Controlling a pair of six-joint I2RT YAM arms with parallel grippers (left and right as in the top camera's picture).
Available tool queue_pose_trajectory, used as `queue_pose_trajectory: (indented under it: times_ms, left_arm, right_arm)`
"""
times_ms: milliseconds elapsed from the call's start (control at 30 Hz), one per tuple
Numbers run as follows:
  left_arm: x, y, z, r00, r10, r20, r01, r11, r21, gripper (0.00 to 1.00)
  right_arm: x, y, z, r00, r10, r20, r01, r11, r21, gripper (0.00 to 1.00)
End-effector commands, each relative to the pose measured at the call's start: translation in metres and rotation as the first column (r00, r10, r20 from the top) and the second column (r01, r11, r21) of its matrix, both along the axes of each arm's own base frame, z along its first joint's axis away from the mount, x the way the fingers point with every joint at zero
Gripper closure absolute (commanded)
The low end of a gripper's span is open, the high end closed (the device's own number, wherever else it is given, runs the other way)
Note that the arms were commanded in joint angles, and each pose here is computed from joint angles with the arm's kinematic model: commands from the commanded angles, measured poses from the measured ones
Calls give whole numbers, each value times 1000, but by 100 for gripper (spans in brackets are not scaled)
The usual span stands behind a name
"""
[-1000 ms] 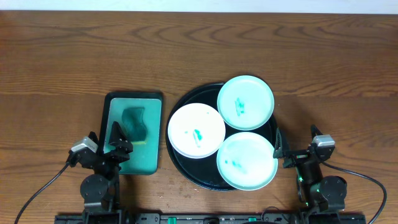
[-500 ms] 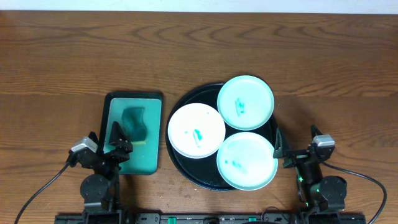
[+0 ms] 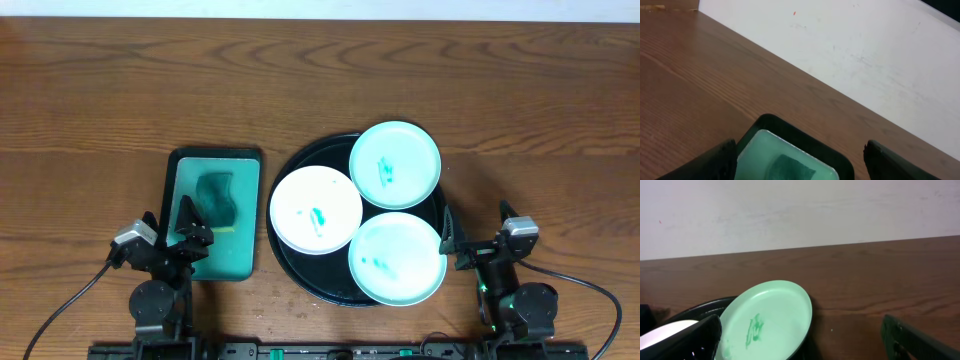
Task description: Clean dirty plates on tray and stack at the side
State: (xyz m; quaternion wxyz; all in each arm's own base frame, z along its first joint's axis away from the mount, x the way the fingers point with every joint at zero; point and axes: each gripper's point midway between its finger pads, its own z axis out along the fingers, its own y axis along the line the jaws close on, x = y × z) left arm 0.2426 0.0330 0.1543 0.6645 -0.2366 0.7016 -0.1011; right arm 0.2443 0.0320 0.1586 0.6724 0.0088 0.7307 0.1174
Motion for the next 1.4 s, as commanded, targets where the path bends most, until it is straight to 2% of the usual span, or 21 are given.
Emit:
queue_pose_trajectory:
  times_ms: [0,700,933,1067,1233,1367]
  left_arm:
    - [-2,3,-17,998,15,-56,-14,1000,8,19]
    - [-2,5,-16,998,27,-53,-27,1000,10,19]
    - [1,-4,-4,1000,-23,3,23,999,-29,18]
    - [2,-25,20,987,-150,54,148,988,49,19]
    - [2,-25,42,987,-160,-27,162,981,112,18]
    - [13,-25,69,975,-164,-148,184,973,138,19]
  right_arm:
    - [0,1,-2,1000,1,-4,-1,1000,-12,1]
    - [0,1,2,1000,2,11,-2,1000,-10,1]
    - [-6,28,25,981,163,101,-164,986,0,1]
    - [-14,40,44,960,241,144,-234,970,-59,1]
    - [-20,39,84,956,250,153,-222,959,-176,1]
    - [-12,40,114,966,254,51,-239,949,-204,1]
